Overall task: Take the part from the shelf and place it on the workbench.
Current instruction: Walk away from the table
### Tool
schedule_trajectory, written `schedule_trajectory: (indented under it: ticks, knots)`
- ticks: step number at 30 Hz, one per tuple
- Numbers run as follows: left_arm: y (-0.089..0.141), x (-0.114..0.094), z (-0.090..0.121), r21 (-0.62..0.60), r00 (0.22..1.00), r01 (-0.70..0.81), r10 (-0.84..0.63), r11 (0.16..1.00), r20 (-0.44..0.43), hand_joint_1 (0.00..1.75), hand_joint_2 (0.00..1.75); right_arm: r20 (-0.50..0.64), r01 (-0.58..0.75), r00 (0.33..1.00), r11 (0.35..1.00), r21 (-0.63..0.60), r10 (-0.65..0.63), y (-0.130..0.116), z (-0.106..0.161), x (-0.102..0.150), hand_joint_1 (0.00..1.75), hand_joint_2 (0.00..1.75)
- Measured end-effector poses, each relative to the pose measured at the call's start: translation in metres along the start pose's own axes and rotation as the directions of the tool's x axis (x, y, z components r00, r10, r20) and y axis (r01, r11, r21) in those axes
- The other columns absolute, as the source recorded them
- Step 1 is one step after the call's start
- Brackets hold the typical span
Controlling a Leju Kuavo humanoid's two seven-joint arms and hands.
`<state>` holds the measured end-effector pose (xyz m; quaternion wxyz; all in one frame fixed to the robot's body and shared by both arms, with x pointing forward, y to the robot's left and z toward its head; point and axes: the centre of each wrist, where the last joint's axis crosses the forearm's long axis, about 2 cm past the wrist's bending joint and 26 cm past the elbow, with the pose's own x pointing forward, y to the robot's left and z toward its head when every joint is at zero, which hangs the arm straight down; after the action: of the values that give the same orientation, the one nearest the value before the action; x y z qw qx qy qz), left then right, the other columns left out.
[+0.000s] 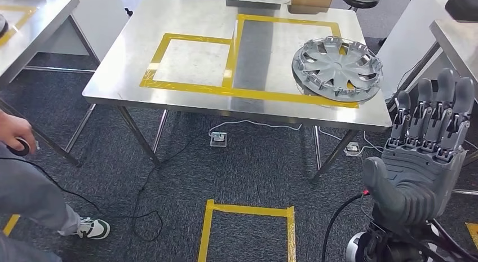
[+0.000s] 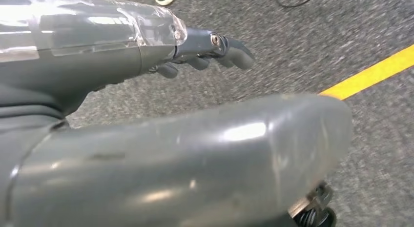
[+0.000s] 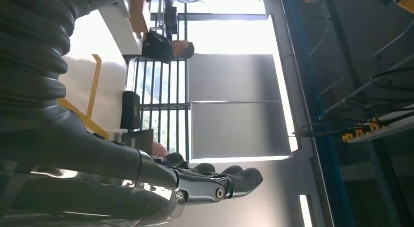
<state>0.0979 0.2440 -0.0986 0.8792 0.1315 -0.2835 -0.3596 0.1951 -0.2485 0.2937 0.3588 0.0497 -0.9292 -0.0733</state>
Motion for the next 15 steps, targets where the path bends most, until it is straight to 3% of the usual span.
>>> schedule_trajectory:
  ticks: [15]
  knots:
    - [-0.002,0.001,0.001,-0.020,0.998,0.051,-0.051,0.998,0.026,0.00,0.00,-0.057,-0.049,0.997,0.999,-0.009,0.048,-0.001,0.018,-0.004,0.00,1.75]
